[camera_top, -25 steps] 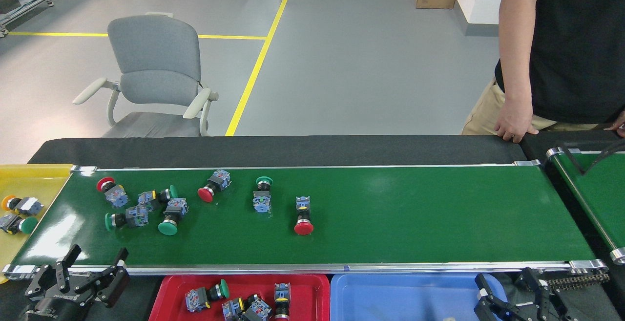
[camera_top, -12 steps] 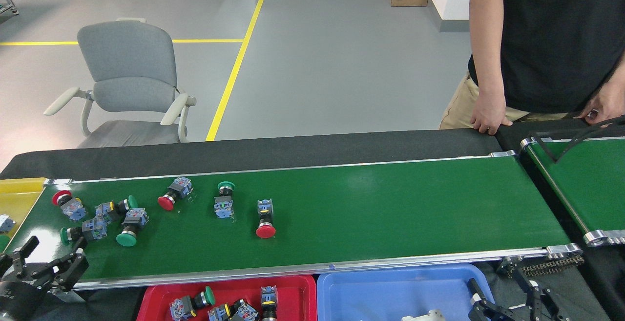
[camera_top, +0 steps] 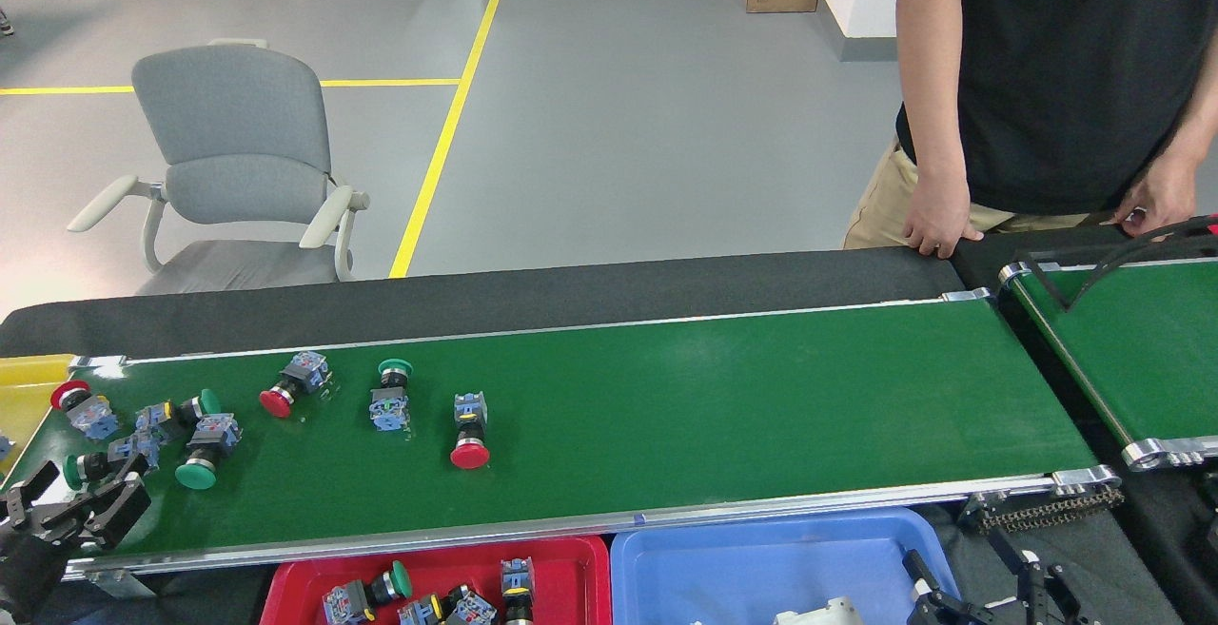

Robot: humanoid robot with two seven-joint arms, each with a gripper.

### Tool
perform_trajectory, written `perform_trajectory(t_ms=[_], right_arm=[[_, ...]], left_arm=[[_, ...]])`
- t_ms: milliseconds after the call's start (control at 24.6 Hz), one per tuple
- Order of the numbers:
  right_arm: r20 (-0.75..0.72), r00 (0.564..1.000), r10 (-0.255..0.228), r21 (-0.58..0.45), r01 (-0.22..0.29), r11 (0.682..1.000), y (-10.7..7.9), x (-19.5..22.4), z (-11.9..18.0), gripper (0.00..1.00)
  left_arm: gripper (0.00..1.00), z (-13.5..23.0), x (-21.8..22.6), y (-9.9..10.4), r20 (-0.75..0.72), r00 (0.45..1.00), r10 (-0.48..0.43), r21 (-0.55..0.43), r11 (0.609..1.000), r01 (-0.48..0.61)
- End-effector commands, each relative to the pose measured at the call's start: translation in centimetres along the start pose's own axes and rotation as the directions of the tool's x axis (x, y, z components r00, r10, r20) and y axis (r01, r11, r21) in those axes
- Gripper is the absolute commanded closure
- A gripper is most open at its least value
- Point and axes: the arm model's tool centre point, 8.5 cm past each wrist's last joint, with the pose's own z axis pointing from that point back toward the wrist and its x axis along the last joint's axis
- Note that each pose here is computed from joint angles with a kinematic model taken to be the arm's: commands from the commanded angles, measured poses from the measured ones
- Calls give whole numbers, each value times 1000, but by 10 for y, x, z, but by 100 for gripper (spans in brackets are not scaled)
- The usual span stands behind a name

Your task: Pick switch part from conveyor to tray

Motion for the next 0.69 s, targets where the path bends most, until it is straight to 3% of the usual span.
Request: perform_trajectory(t_ms=[0, 406, 650], right_arm=[[12, 1000, 7, -10, -7, 1000, -4, 0, -1, 0], [13, 1000, 8, 2, -8, 1000, 0, -2, -1, 0], [22, 1000, 2, 11, -2, 1000, 3, 2, -2, 0]], left_arm=[[0, -5, -1, 10, 3, 1000, -3, 20, 1000, 3], [1, -21, 1, 19, -50, 999, 10, 26, 1000, -8], [15, -26, 13, 13, -35, 999, 31, 24, 999, -30]])
